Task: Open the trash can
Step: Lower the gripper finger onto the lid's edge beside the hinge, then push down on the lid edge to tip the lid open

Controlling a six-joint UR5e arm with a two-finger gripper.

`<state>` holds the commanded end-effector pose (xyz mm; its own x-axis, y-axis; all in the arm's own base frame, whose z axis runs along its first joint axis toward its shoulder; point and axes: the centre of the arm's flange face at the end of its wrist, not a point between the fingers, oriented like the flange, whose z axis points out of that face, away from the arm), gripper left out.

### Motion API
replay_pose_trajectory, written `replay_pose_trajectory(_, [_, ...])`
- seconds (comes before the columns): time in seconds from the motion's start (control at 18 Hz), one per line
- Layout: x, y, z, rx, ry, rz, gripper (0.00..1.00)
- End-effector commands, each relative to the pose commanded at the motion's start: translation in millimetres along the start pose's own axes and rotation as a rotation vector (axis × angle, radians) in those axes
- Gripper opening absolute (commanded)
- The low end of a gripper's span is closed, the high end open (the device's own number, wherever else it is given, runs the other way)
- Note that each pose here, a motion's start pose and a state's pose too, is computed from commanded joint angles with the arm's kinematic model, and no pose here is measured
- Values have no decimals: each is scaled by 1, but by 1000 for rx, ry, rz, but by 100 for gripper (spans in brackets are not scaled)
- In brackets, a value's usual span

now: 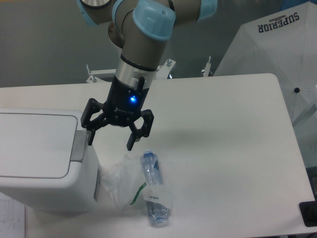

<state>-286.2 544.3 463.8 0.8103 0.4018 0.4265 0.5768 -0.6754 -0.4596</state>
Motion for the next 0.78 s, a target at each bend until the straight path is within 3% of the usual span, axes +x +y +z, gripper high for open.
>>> replay_pose_trajectory(0.78, [8,3,7,-12,4,12,100])
